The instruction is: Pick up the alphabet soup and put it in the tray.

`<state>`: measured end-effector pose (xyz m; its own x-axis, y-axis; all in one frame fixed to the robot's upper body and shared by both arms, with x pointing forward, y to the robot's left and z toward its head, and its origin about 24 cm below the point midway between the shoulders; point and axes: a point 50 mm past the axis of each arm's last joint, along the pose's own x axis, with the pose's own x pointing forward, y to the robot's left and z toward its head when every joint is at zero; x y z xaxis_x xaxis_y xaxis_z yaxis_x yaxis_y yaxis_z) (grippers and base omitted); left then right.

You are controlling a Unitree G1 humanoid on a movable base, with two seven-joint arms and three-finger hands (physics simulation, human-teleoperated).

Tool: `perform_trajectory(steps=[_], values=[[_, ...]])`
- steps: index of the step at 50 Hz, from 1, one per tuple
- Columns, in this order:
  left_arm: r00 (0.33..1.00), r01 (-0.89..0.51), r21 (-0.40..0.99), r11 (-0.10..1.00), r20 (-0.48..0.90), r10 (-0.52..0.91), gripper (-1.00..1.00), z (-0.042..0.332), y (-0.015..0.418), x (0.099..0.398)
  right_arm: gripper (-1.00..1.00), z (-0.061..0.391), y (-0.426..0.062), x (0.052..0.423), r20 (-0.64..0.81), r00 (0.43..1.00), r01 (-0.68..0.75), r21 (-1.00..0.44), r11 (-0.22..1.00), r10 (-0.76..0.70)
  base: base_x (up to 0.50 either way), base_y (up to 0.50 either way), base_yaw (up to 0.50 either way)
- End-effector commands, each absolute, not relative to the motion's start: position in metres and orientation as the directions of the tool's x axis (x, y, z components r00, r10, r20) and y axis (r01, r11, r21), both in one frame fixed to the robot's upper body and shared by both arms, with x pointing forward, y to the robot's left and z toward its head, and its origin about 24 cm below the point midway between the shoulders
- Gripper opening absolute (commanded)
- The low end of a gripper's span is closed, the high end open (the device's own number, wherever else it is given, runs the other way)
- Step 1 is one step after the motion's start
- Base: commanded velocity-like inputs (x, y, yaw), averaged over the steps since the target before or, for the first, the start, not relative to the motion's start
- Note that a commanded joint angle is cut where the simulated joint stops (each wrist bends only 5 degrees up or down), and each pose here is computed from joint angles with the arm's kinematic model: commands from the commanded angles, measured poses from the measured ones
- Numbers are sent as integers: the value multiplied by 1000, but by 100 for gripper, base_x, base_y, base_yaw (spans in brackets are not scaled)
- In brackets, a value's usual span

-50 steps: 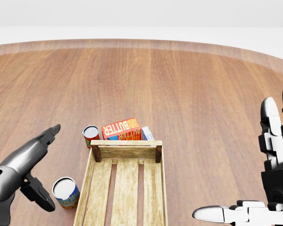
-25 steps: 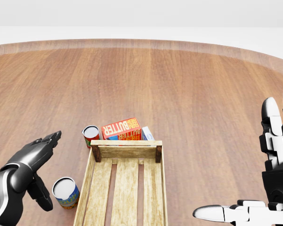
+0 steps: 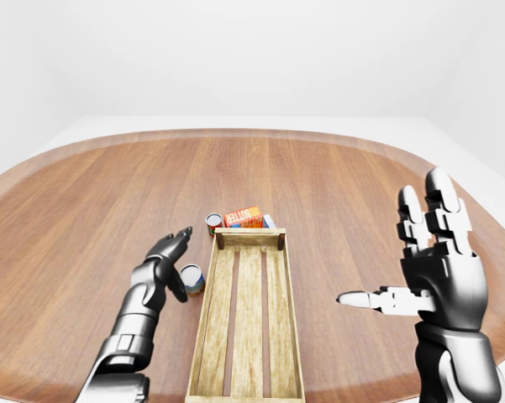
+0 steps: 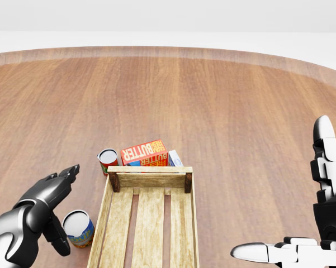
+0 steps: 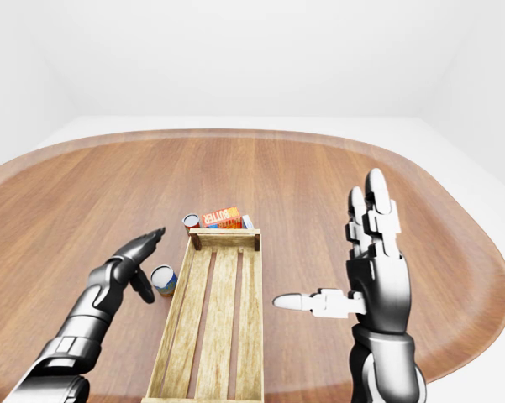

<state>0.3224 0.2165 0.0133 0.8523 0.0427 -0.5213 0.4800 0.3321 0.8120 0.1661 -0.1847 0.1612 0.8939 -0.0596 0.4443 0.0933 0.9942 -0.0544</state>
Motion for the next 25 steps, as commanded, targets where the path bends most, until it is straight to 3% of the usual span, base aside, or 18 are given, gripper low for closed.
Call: perform_trajectory(steps=[1, 25], values=[[842, 497, 802, 332, -538, 38, 100, 1, 212, 322, 100, 162, -185, 165, 446, 893, 96, -54, 994, -62, 0, 0, 0], [823, 522, 798, 299, -564, 70, 100, -19, 210, 322, 100, 161, -185, 165, 445, 894, 92, -52, 994, -59, 0, 0, 0]])
